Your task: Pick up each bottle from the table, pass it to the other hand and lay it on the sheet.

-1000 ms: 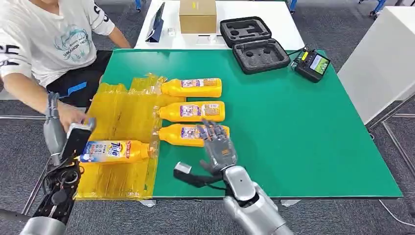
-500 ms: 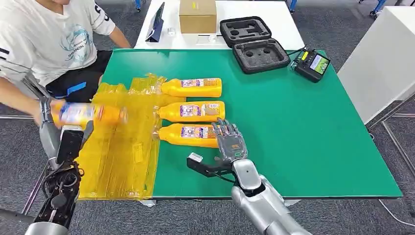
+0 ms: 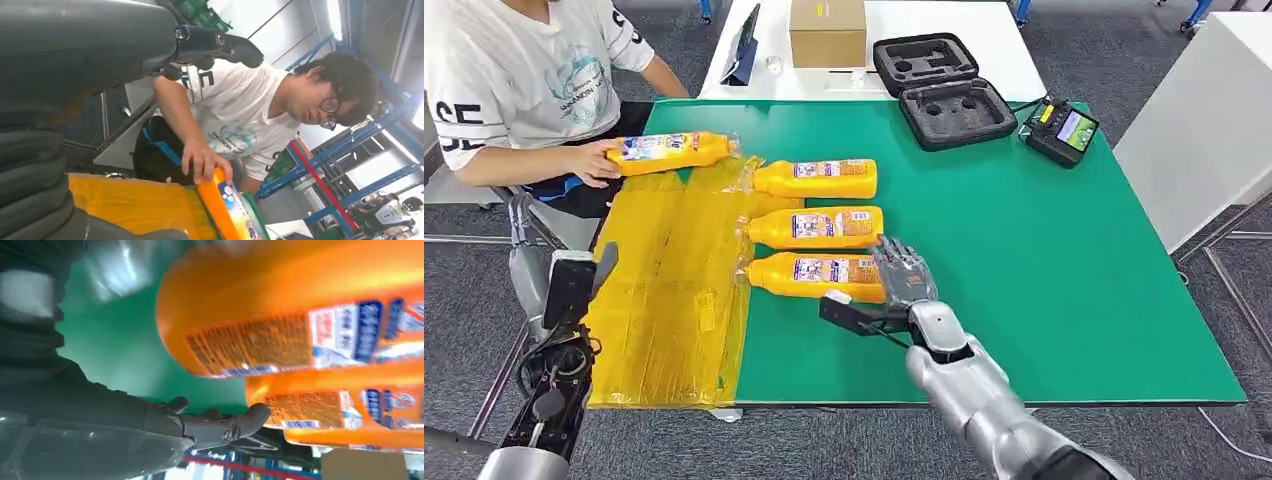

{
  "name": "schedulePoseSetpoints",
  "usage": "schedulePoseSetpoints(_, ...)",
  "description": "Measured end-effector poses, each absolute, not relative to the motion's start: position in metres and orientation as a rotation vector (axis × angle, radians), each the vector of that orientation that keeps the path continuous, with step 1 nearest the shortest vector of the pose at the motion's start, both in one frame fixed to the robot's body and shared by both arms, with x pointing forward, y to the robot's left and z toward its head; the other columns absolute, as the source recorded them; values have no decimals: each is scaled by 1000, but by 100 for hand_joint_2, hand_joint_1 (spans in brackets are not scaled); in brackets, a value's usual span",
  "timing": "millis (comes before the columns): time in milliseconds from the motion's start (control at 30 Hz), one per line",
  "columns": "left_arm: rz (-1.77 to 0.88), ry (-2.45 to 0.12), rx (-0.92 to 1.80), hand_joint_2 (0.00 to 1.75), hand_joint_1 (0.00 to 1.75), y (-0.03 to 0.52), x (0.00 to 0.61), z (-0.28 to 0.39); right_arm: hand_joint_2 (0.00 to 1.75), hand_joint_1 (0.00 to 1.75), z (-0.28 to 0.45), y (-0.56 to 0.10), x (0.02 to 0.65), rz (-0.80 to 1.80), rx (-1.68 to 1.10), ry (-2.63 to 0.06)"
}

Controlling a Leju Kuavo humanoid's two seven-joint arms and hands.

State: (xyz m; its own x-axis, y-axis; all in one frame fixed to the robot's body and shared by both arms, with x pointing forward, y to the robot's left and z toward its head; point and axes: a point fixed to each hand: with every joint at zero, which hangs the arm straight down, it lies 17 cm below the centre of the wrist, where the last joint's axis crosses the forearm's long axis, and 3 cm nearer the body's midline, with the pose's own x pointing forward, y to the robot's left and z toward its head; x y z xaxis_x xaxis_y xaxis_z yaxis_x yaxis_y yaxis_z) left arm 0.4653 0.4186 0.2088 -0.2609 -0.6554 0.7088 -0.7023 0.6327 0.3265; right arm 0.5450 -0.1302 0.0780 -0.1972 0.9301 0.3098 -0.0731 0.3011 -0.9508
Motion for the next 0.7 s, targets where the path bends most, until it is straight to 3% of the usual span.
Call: schedulePoseSetpoints(700, 79, -1941, 1036, 175, 0, 418, 475, 194, 175, 0, 85, -69, 548, 1147, -500, -1471)
